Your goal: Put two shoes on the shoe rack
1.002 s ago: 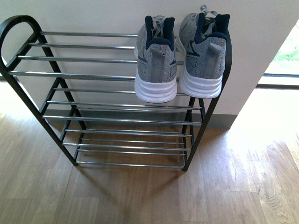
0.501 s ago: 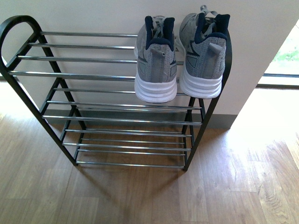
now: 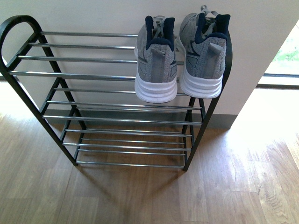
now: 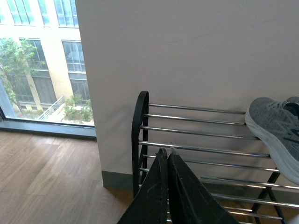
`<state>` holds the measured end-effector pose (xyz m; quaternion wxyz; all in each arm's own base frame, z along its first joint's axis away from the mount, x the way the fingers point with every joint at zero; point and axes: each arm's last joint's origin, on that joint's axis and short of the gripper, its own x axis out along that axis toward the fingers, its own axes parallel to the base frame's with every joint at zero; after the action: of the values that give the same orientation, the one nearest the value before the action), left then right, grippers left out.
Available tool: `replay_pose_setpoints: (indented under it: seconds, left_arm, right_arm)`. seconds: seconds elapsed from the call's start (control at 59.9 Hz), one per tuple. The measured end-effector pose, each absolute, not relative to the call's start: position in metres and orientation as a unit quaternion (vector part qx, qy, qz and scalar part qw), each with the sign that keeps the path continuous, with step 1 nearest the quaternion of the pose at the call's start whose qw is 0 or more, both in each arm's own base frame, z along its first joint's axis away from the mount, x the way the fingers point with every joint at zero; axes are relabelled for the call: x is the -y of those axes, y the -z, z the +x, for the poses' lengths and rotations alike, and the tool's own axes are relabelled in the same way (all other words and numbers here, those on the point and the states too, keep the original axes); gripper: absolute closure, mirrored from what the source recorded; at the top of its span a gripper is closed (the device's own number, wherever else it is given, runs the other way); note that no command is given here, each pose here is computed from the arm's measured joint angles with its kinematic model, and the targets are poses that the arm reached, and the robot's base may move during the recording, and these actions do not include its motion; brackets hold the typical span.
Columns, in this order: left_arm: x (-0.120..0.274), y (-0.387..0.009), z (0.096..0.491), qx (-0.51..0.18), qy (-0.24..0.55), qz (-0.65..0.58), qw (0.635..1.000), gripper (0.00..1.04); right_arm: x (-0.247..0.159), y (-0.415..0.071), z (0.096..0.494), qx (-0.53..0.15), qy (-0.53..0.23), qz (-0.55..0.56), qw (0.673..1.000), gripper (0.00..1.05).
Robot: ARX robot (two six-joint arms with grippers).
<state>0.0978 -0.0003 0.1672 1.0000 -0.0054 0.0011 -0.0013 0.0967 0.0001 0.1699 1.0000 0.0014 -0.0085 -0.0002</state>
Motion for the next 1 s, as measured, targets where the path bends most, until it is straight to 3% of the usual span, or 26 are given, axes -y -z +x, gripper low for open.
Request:
replay_pose_setpoints:
  seconds: [0.551, 1.002]
  left_arm:
    - [0.0002, -0.1672, 0.0978, -0.001, 0.002, -0.004, 1.0, 0.08]
    - [0.0002, -0.1672, 0.0978, -0.001, 0.001, -0.003, 1.0, 0.09]
  right_arm:
    - [0.0, -0.1699, 0.0968, 0.008, 0.001, 0.002, 1.0, 0.09]
    - [-0.0001, -0.1699, 0.0968, 0.008, 0.001, 0.001, 1.0, 0.09]
